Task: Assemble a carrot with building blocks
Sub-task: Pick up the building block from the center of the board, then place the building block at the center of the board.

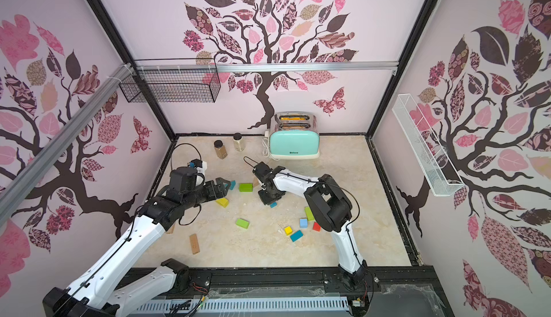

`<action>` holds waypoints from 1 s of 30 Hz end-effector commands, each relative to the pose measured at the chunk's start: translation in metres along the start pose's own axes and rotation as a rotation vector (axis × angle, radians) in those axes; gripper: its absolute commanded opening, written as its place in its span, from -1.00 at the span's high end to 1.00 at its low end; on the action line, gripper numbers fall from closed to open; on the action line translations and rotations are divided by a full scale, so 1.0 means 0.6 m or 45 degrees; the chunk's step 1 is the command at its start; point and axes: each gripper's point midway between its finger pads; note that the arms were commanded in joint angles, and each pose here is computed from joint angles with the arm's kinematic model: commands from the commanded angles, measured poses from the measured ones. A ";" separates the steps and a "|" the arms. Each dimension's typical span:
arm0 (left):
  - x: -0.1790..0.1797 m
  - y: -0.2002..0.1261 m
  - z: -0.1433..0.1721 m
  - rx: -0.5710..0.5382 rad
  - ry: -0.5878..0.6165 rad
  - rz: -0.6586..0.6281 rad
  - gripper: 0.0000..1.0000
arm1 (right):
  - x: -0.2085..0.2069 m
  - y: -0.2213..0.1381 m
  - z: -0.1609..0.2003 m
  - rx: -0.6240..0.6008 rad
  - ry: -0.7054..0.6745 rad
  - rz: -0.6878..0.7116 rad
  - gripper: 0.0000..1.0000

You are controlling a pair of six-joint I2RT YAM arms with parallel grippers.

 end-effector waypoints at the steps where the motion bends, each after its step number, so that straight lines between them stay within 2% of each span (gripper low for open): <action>1: -0.015 0.000 -0.021 -0.041 0.002 0.046 -0.80 | -0.009 -0.045 0.003 -0.040 0.034 0.041 0.83; 6: -0.032 0.008 -0.033 -0.033 0.027 0.101 -0.77 | -0.025 -0.128 0.009 -0.097 0.181 0.055 0.99; 9: -0.044 0.010 -0.042 -0.038 0.056 0.140 -0.76 | -0.051 -0.152 0.028 -0.075 0.360 0.081 1.00; 13: -0.059 0.016 -0.047 -0.027 0.082 0.192 -0.74 | -0.071 -0.150 0.053 -0.004 0.663 -0.055 1.00; 17: -0.072 0.023 -0.048 -0.018 0.096 0.234 -0.74 | -0.092 -0.148 0.067 -0.003 0.841 -0.050 1.00; 22: -0.092 0.031 -0.044 0.004 0.135 0.283 -0.72 | -0.098 -0.146 0.071 -0.023 1.094 -0.140 1.00; 30: -0.136 0.034 -0.041 0.019 0.233 0.371 -0.72 | -0.134 -0.129 0.062 -0.067 1.430 -0.104 1.00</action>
Point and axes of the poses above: each gripper's point midway between its finger pads, its own y axis out along the fingers, its own x axis along the line the jaws close on, z = x × y, and after that the axes turned 11 degrees about y, right-handed
